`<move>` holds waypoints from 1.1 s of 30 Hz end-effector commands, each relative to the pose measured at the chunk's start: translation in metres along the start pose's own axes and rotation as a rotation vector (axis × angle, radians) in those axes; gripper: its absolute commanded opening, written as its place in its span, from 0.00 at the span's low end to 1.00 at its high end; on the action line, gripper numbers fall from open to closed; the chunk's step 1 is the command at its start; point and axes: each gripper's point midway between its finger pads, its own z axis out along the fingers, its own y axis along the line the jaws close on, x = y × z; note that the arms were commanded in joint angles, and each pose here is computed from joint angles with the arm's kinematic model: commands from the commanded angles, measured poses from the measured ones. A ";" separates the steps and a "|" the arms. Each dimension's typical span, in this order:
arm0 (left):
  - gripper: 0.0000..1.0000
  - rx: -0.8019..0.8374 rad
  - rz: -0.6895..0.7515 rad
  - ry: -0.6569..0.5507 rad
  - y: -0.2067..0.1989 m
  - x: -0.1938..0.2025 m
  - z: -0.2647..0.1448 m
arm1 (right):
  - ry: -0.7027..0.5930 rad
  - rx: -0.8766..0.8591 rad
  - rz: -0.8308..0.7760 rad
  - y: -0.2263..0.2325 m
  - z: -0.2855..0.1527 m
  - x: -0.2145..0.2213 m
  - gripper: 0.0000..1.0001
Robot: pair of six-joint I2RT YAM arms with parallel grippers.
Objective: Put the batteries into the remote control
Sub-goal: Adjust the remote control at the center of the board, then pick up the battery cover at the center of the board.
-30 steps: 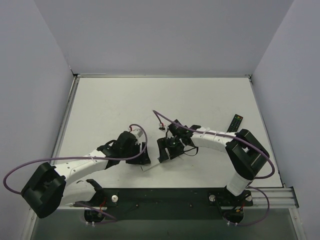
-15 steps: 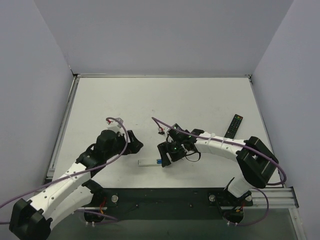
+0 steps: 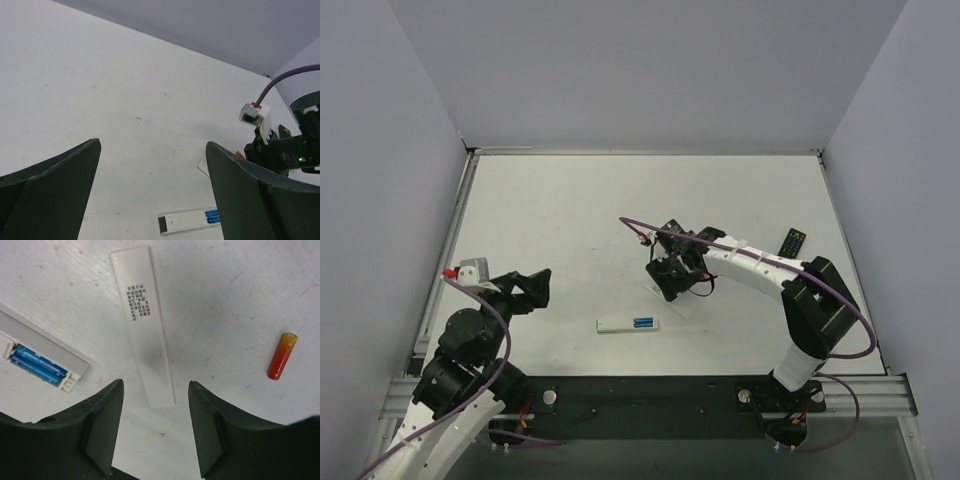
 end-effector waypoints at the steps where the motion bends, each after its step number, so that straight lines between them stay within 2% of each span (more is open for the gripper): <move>1: 0.97 -0.062 0.074 -0.181 0.019 -0.045 -0.025 | 0.123 0.038 -0.119 -0.005 0.007 0.014 0.49; 7: 0.97 -0.077 0.082 -0.279 0.030 -0.059 -0.041 | 0.179 0.063 -0.179 -0.001 0.023 0.010 0.50; 18: 0.96 -0.097 0.110 -0.268 0.034 -0.056 -0.038 | 0.268 0.081 -0.210 -0.002 0.041 0.018 0.48; 25: 0.96 -0.106 0.114 -0.270 0.035 -0.057 -0.038 | 0.310 0.085 -0.243 -0.001 0.045 0.022 0.26; 27: 0.96 -0.110 0.117 -0.269 0.036 -0.057 -0.038 | 0.300 0.108 -0.248 -0.004 0.043 0.018 0.25; 33: 0.96 -0.123 0.112 -0.273 0.038 -0.057 -0.038 | 0.233 0.115 -0.273 -0.002 0.026 0.002 0.13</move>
